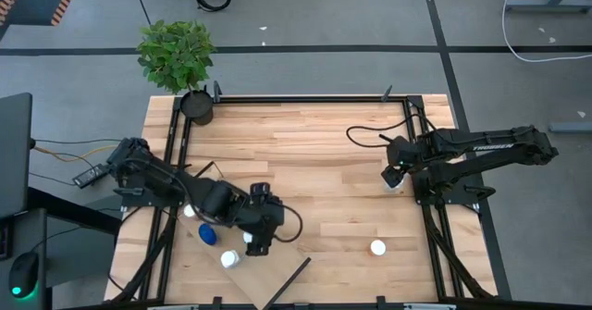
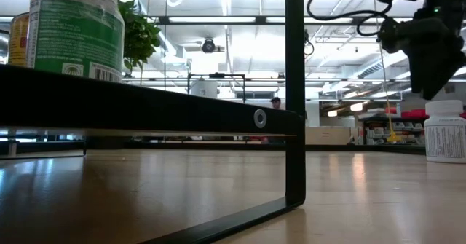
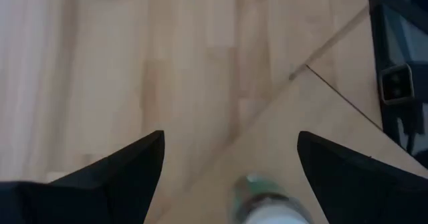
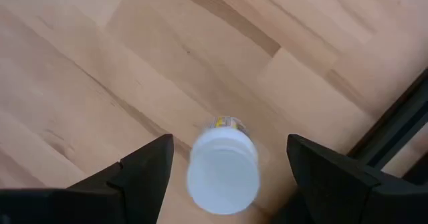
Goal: Pick and place medicine bottles onto shelf by color
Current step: Move the white pill bottle to the middle of the table
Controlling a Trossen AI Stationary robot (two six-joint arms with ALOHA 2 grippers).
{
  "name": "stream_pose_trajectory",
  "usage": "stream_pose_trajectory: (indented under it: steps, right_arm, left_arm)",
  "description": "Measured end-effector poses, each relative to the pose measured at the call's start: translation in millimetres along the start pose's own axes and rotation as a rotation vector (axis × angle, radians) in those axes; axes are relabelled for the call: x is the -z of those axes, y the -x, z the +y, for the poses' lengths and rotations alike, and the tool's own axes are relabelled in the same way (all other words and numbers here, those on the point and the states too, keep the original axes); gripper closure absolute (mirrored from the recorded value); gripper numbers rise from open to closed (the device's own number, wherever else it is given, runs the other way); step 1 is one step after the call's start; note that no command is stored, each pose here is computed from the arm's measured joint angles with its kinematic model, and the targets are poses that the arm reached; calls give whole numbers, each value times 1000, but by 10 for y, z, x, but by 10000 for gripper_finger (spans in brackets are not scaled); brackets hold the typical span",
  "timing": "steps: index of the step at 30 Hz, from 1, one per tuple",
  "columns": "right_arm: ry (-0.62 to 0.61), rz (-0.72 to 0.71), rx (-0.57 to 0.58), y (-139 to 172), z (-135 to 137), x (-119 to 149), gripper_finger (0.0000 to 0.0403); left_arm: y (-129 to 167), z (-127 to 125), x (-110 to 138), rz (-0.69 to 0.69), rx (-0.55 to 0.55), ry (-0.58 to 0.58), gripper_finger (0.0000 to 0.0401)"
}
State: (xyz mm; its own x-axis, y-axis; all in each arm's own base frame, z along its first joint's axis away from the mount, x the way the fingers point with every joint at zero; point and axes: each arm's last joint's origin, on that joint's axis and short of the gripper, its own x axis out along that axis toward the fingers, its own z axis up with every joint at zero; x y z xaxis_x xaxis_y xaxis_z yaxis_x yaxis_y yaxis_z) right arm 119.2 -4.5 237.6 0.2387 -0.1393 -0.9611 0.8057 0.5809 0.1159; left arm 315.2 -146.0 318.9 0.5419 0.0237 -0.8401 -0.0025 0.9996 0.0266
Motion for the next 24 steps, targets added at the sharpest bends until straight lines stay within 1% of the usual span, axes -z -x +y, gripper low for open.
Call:
stream_pose_trajectory:
  steps: [4,9,13,17,19,24]
  right_arm:
    - [-69,15,-11,3,15,22,104]
    - [-155,58,-16,-6,60,73,104]
    - [-194,100,42,-57,113,114,104]
    - [-234,160,95,-145,205,134,104]
    - [-246,184,127,-197,251,140,104]
    - [-253,200,174,-303,347,143,104]
  left_arm:
    - [81,134,-137,-44,-30,-25,56]
    - [204,324,-310,-97,-55,-21,56]
    - [291,467,-404,-118,-74,-6,56]
    - [392,544,-449,-119,-89,-51,58]
    - [423,578,-452,-104,-96,-70,62]
    - [509,652,-443,-63,-113,-66,80]
